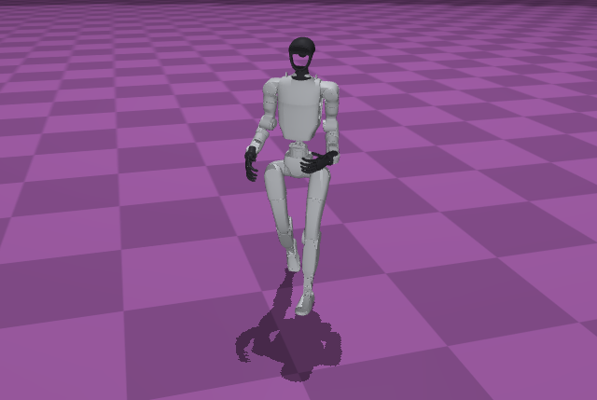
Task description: Walk run
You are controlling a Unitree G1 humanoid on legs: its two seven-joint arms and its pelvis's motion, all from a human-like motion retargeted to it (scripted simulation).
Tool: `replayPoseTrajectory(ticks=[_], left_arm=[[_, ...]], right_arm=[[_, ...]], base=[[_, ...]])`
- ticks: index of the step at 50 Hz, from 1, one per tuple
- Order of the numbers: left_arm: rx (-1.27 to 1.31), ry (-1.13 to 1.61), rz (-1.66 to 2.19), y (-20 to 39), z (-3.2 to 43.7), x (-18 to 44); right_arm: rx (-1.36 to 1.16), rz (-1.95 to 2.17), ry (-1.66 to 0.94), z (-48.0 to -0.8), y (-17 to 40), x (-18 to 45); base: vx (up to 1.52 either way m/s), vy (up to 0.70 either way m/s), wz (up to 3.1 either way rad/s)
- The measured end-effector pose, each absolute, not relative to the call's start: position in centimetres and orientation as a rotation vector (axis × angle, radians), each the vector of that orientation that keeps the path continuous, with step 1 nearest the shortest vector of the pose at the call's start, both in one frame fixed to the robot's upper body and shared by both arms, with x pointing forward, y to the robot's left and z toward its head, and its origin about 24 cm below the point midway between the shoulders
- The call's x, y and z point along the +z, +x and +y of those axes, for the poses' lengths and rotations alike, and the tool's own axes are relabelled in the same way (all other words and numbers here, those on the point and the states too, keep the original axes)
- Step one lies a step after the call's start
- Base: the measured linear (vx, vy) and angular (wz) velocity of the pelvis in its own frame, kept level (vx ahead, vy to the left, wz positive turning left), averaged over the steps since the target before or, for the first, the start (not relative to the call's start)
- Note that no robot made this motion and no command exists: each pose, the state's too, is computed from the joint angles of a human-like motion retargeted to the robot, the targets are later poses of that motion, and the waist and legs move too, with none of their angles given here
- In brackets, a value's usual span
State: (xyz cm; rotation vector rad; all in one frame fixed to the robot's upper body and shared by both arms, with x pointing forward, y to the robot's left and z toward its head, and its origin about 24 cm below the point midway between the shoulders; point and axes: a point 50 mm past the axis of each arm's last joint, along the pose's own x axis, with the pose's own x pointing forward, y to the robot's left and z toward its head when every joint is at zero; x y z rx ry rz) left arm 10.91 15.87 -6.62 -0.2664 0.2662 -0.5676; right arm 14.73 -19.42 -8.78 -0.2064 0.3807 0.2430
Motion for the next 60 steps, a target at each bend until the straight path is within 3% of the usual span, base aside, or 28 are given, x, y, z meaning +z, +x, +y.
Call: replayPoseTrajectory(ticks=[4, 10, 20, 27, 33, 39, 50, 60], left_arm=[[-0.555, -0.21, 0.272, 12.0, 16.4, -6.6], [-0.54, -0.175, 0.231, 13.7, 17.1, -5.8], [-0.563, -0.084, 0.252, 15.6, 20.3, -5.2], [-0.597, -0.191, 0.213, 16.8, 16.9, -5.7], [-0.658, -0.357, 0.292, 15.0, 13.1, -7.8], [-0.574, -0.41, 0.361, 11.9, 11.5, -9.3], [-0.399, -0.375, 0.402, 8.9, 15.1, -9.7], [-0.206, -0.331, 0.382, 7.7, 17.6, -9.2]], right_arm=[[0.131, 0.623, -0.135, -18.4, 10.5, -12.6], [-0.033, 0.648, 0.055, -19.1, 7.3, -13.3], [-0.142, 0.619, 0.134, -18.5, 8.0, -13.2], [-0.241, 0.524, 0.138, -18.6, 8.7, -12.2], [-0.174, 0.556, 0.127, -18.3, 8.4, -12.4], [-0.026, 0.478, 0.11, -17.3, 12.3, -11.3], [0.231, 0.223, 0.065, -16.1, 19.2, -7.2], [0.326, -0.024, -0.081, -18.6, 24.2, -1.6]], base=[[0.57, -0.17, -1.6], [0.37, -0.11, -0.54], [0.29, -0.15, -1.19], [0.34, -0.23, -0.16], [0.48, -0.46, -0.4], [0.44, -0.57, -1.31], [0.44, -0.41, -2.0], [0.74, -0.42, -1.5]])
